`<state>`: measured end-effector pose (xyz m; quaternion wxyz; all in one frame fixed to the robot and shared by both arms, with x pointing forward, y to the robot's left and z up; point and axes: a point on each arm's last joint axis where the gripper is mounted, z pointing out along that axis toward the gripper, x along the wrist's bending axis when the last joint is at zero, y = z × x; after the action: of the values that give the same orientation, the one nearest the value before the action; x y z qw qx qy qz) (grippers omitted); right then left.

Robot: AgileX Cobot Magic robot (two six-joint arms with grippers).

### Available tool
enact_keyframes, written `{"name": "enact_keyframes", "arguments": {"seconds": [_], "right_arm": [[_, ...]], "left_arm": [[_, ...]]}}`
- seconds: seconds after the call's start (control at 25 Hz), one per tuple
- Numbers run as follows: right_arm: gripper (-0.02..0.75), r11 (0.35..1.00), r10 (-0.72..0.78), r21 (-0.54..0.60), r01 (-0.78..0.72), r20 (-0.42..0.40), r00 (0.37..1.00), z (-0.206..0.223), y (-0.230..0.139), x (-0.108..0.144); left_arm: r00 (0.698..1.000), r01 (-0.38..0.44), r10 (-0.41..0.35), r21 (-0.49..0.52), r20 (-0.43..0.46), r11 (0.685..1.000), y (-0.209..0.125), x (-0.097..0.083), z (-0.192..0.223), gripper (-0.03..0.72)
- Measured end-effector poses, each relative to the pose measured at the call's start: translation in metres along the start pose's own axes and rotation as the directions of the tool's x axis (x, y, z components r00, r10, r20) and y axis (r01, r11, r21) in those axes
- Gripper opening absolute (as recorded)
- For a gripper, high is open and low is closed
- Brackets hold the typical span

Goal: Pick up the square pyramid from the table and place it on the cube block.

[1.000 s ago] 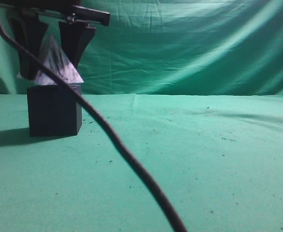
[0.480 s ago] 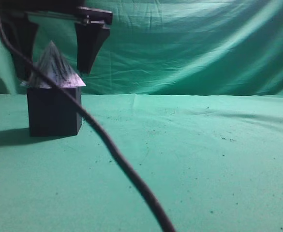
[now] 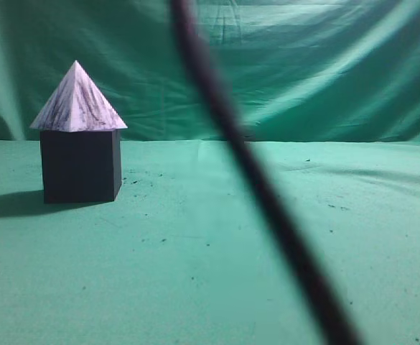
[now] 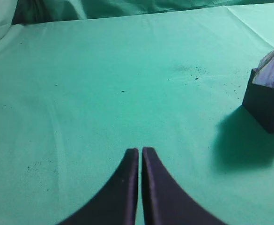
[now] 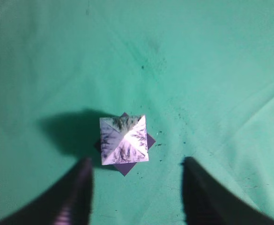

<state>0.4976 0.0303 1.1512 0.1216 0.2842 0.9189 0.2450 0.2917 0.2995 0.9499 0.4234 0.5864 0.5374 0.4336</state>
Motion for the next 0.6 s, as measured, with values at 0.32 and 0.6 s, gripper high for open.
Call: {"name": "enact_keyframes", "arguments": {"seconds": [0.32,0.6], "right_arm": [[0.0,0.975,0.076,-0.207,-0.076,-0.01,0.997,-0.109,-0.013,-0.004],[0.0,0.961,0.085,-0.264,-0.084,-0.009,0.996,-0.165,-0.054,-0.005]], "left_arm": [[1.0,0.0,0.0,0.0,0.0,1.0,0.0,0.0,0.0,0.0],[1.0,0.0,0.0,0.0,0.0,1.0,0.0,0.0,0.0,0.0]]}}
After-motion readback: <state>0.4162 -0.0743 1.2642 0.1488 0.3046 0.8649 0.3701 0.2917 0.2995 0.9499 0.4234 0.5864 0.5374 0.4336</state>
